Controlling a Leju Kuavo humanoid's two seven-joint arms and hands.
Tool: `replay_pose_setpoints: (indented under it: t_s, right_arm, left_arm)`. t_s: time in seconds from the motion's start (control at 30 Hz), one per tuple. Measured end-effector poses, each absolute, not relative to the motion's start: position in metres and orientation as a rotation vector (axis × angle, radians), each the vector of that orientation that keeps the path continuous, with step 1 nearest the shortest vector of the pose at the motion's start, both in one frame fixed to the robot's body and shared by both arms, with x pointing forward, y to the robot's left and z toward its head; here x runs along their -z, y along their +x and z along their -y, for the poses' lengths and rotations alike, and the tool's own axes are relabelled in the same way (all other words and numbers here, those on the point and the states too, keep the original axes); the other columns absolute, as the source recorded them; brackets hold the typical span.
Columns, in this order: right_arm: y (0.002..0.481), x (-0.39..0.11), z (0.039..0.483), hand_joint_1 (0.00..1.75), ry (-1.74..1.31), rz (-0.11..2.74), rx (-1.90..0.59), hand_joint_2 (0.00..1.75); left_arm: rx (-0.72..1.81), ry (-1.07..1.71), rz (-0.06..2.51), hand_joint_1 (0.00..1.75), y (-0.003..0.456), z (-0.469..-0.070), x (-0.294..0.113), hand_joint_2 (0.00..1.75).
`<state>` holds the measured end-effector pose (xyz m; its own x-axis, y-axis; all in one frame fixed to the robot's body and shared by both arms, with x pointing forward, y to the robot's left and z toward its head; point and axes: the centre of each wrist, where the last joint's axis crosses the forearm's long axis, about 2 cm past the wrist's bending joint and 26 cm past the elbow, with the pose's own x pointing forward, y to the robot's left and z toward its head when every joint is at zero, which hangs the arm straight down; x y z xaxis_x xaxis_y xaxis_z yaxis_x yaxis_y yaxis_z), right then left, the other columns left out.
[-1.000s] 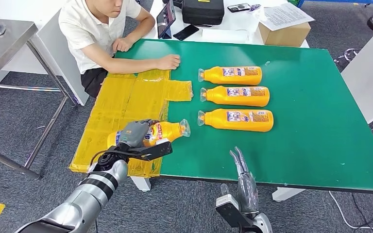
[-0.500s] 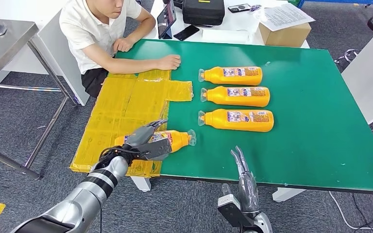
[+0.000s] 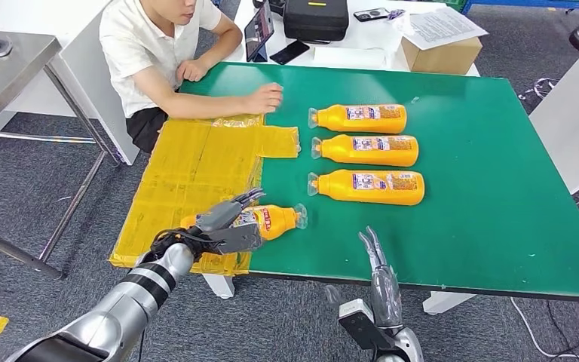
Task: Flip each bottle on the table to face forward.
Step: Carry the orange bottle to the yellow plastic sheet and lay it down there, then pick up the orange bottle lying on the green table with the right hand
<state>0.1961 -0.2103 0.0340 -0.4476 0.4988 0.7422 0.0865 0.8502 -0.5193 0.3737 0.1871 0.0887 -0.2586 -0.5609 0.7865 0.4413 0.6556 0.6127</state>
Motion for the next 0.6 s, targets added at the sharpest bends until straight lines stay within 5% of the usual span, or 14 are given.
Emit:
replay_pose_setpoints:
  t_s: [0.1, 0.23, 0.6]
  right_arm:
    - [0.195, -0.033, 0.211, 0.00, -0.433, 1.995, -0.506, 1.75]
    - [0.194, -0.033, 0.211, 0.00, -0.451, 1.988, -0.514, 1.75]
    - [0.206, -0.036, 0.228, 0.00, -0.707, 1.926, -0.702, 1.75]
  left_arm:
    - [0.861, 0.243, 1.658, 0.00, 0.368, -0.184, -0.089, 0.00]
    - [0.626, 0.518, 1.922, 0.00, 0.355, -0.167, -0.100, 1.75]
    - [0.152, 0.481, 2.236, 0.00, 0.308, -0.114, -0.142, 1.75]
